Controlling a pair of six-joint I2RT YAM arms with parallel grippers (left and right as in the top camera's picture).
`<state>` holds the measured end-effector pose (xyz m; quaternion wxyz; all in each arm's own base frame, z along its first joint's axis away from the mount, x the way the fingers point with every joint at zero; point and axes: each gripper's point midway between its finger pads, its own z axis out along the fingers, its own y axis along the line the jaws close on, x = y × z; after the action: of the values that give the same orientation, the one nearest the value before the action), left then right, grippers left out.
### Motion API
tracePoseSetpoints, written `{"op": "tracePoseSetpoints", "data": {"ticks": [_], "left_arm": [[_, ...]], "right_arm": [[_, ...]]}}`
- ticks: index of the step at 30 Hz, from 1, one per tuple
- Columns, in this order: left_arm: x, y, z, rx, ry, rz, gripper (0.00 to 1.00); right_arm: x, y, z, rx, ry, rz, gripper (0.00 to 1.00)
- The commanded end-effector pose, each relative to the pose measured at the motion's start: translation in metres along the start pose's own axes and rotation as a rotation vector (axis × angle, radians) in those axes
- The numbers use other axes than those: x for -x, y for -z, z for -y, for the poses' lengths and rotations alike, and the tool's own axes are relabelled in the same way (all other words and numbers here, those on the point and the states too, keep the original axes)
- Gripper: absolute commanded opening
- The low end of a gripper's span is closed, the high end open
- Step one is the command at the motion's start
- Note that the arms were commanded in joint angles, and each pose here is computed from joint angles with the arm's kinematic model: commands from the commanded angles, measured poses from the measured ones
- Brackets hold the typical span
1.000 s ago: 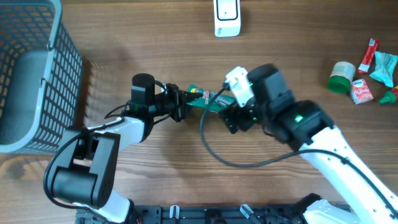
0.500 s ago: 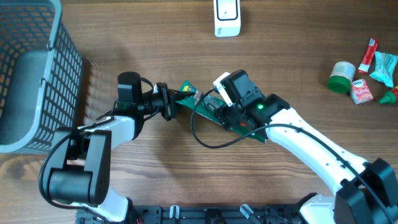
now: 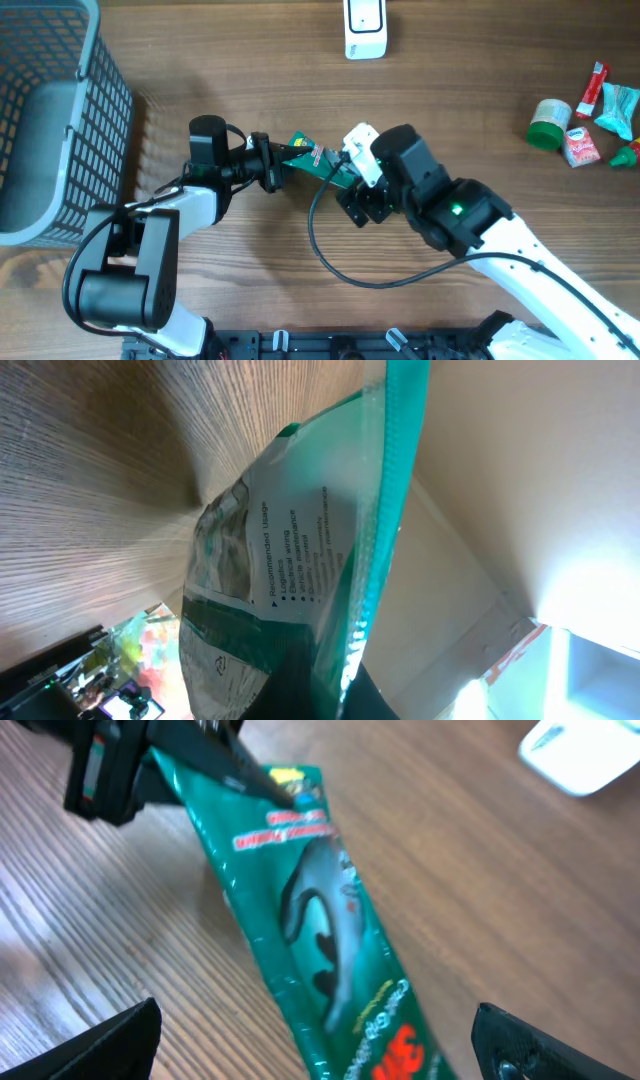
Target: Scan the item barcode
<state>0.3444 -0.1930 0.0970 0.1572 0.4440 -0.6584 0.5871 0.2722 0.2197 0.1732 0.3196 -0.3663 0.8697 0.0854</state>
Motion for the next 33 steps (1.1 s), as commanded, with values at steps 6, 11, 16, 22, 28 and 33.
{"op": "tracePoseSetpoints", "data": {"ticks": [6, 11, 16, 22, 28, 33], "left_arm": [[0.005, 0.005, 0.004, -0.017, 0.055, 0.011, 0.04], [-0.001, 0.005, 0.002, -0.004, 0.054, -0.021, 0.04], [0.000, 0.009, 0.004, -0.009, 0.058, -0.028, 0.04], [0.002, 0.013, 0.006, -0.015, 0.061, -0.030, 0.04], [0.001, 0.013, 0.005, -0.013, 0.061, -0.034, 0.04], [0.002, 0.013, 0.006, -0.014, 0.061, -0.033, 0.14]], "right_arm": [[-0.030, -0.038, -0.002, -0.136, 0.018, -0.130, 1.00], [-0.040, -0.064, 0.013, -0.237, 0.043, -0.191, 1.00], [-0.051, -0.088, 0.012, -0.241, 0.056, -0.239, 1.00], [-0.051, -0.090, 0.016, -0.246, 0.007, -0.233, 0.62], [-0.054, -0.093, 0.020, -0.182, -0.042, -0.236, 0.19], [-0.052, -0.096, -0.003, 0.055, -0.149, -0.219, 0.04]]}}
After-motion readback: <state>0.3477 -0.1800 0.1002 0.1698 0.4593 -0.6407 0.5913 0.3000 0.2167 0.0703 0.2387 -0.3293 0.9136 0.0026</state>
